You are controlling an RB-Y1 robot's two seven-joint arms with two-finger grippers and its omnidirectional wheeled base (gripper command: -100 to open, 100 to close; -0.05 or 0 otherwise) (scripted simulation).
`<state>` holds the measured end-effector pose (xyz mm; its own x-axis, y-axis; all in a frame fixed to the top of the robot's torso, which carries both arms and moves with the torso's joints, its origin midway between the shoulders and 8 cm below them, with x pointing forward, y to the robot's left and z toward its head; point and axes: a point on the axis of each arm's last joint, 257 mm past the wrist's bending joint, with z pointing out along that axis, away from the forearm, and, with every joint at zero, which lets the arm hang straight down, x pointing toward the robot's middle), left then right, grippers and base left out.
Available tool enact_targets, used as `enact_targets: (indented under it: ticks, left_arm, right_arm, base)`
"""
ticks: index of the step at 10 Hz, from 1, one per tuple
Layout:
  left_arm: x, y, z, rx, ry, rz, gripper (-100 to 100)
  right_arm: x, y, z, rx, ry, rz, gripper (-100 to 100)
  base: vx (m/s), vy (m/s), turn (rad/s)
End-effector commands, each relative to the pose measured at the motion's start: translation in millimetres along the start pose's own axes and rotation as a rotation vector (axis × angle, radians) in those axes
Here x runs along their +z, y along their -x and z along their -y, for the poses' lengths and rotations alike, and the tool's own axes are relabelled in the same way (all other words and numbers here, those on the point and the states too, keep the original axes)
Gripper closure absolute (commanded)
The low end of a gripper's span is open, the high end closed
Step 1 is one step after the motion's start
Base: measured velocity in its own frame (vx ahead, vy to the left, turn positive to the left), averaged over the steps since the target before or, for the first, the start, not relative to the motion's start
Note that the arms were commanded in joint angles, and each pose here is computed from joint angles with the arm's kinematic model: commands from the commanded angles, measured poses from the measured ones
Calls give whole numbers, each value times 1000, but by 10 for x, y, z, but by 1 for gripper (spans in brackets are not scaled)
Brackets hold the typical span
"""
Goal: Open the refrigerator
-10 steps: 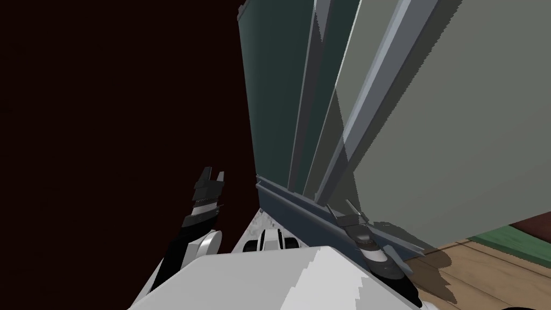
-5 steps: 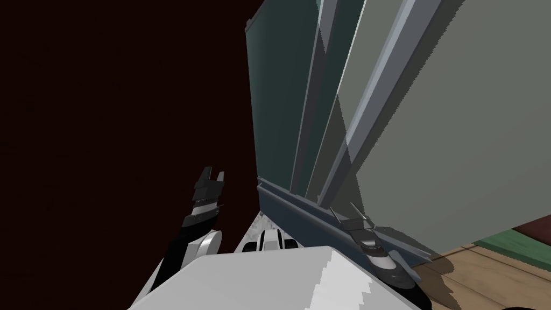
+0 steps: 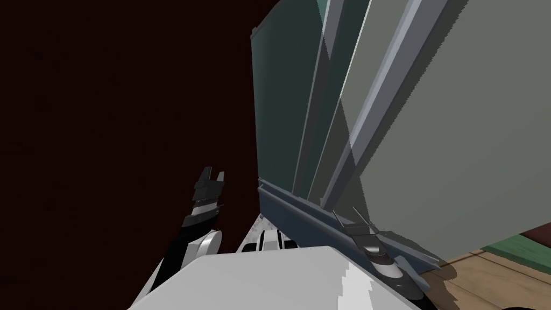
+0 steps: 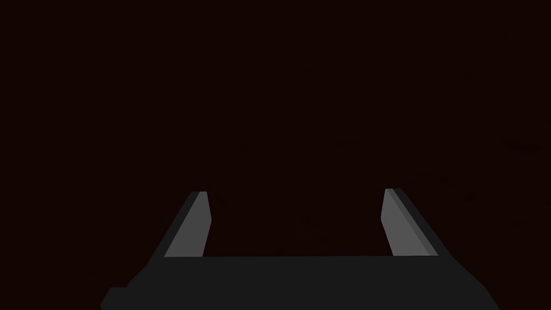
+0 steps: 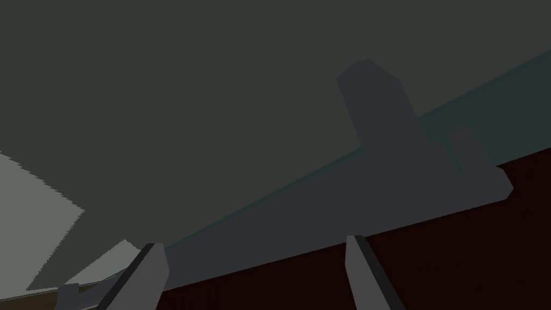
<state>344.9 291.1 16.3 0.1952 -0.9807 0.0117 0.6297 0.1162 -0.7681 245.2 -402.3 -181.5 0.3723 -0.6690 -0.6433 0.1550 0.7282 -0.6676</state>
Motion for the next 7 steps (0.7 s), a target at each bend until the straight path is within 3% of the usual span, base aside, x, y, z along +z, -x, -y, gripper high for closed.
enact_targets:
  ticks: [1, 2, 7]
  left_arm:
    - [0, 0, 0, 0, 0, 0, 0]
    - [0, 0, 0, 0, 0, 0, 0]
    - [0, 0, 0, 0, 0, 0, 0]
  right_arm:
    - [-128, -136, -62, -64, 3, -47, -100]
    - [-183, -158, -82, -88, -3, -59, -100]
    - [-183, -158, -82, -92, -3, -59, -100]
  base:
    - [25, 11, 17]
    - [32, 17, 47]
    - [6, 6, 0]
